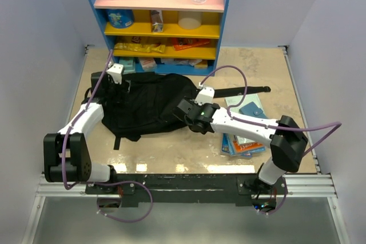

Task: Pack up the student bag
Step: Adjust the student bag at the center of the board.

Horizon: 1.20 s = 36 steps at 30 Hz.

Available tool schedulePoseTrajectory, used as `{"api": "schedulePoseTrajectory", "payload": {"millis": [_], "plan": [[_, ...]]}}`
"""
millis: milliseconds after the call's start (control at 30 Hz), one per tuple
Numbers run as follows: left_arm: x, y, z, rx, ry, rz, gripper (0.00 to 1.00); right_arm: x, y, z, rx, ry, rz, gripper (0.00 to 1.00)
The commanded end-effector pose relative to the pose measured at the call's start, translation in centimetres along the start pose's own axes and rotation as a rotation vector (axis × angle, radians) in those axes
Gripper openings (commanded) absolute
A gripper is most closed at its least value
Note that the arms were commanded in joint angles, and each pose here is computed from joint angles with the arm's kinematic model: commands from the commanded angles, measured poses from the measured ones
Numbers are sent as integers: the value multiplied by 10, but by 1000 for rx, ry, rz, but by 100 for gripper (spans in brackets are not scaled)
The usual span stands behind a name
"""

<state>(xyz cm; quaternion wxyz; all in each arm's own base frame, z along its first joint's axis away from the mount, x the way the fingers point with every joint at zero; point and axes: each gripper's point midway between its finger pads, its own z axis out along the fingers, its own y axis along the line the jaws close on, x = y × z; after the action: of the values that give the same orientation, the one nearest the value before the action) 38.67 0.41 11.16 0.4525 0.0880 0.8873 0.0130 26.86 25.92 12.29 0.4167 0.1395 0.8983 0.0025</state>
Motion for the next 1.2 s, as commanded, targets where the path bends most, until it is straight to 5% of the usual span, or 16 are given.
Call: {"api": "schedulePoseTrajectory", "payload": {"millis": [0,233,333,433,467,533,900,1033,1067,1167], "plan": [[-9,-5,-7,38,-37,27,88,-15,-8,25,69,-28,-10,89],[-12,-8,-13,55,-44,26,87,-14,-2,65,92,-21,3,83],[-11,-8,-14,58,-40,24,87,-15,7,68,74,-21,9,73],[-11,-8,-15,57,-43,27,87,-14,11,66,44,-9,22,34],[-11,-9,-15,57,-43,27,87,-11,10,66,40,-6,18,12],[-12,-8,-15,56,-47,28,87,-5,12,62,20,14,11,0],[-15,-18,1,99,-46,21,84,92,2,-30,-59,146,-195,0],[-7,-17,15,80,-21,10,79,112,-9,-57,-115,201,-237,35],[-4,-17,19,81,-12,9,79,109,-9,-63,-139,203,-237,53],[-12,-30,22,105,-20,25,78,86,0,-78,-209,165,-260,72]]}}
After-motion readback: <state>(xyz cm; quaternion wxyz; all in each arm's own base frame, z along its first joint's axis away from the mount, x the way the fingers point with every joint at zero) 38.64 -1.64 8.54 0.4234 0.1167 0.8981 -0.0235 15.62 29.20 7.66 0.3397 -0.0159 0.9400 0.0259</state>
